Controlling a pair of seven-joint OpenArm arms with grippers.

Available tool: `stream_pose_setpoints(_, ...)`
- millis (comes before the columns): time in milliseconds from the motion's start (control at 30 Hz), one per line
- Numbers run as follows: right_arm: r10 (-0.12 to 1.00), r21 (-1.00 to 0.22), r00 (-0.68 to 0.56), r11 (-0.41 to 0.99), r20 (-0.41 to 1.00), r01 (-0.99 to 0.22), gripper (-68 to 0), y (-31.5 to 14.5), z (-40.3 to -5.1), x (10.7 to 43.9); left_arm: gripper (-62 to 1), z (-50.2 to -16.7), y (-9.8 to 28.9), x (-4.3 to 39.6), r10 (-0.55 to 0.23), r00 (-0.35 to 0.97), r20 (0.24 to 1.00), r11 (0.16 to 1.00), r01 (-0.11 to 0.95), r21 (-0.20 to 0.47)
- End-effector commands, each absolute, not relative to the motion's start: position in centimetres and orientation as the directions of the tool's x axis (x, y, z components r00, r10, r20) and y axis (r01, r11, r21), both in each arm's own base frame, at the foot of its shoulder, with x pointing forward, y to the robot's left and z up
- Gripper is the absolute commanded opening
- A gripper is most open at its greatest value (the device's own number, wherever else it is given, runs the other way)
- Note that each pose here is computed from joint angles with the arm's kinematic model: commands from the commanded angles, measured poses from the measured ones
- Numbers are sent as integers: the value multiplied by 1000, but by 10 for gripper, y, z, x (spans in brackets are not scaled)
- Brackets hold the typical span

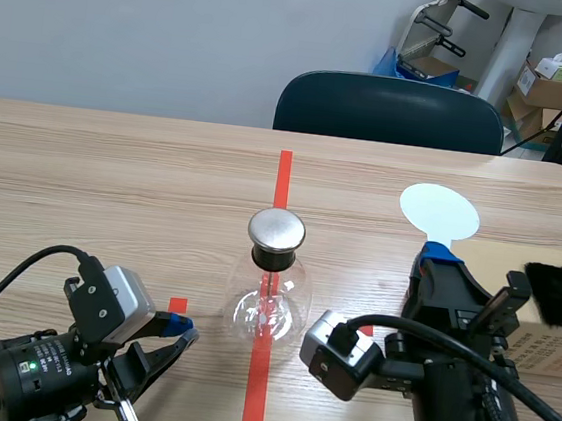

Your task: Do the electroscope experiment

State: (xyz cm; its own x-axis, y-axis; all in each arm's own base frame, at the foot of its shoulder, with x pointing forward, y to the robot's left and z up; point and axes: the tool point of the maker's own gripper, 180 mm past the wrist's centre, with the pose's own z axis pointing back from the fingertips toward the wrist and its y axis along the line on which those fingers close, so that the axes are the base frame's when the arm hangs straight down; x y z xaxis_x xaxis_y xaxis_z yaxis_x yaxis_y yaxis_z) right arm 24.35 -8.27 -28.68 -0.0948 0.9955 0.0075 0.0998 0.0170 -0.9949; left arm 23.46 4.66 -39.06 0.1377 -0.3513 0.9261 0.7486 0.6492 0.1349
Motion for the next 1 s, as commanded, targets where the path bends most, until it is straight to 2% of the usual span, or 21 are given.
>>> stream_pose_setpoints(0, 995, -991, -95, 18, 6, 130, -667, -84, -279, 247, -521, -382, 43, 238, -331, 116, 937, 650, 747, 137)
stream_pose_setpoints(167, 995, -984, -101, 29, 11, 174, -666, -86, -271, 245, -521, -382, 43, 238, -330, 115, 937, 650, 747, 137)
stream_pose_setpoints(700, 983, -988, -161, -69, -91, 135, -664, -129, -263, 210, -519, -382, 46, 241, -338, 107, 935, 663, 732, 156)
stream_pose_setpoints(800, 980, -989, -179, -57, -81, 139, -664, -140, -260, 206, -467, -386, 52, 245, -366, 120, 923, 680, 711, 178)
stream_pose_setpoints(967, 973, -987, -227, -5, -42, 163, -664, -151, -255, 199, -320, -385, 64, 245, -374, 135, 917, 686, 706, 176)
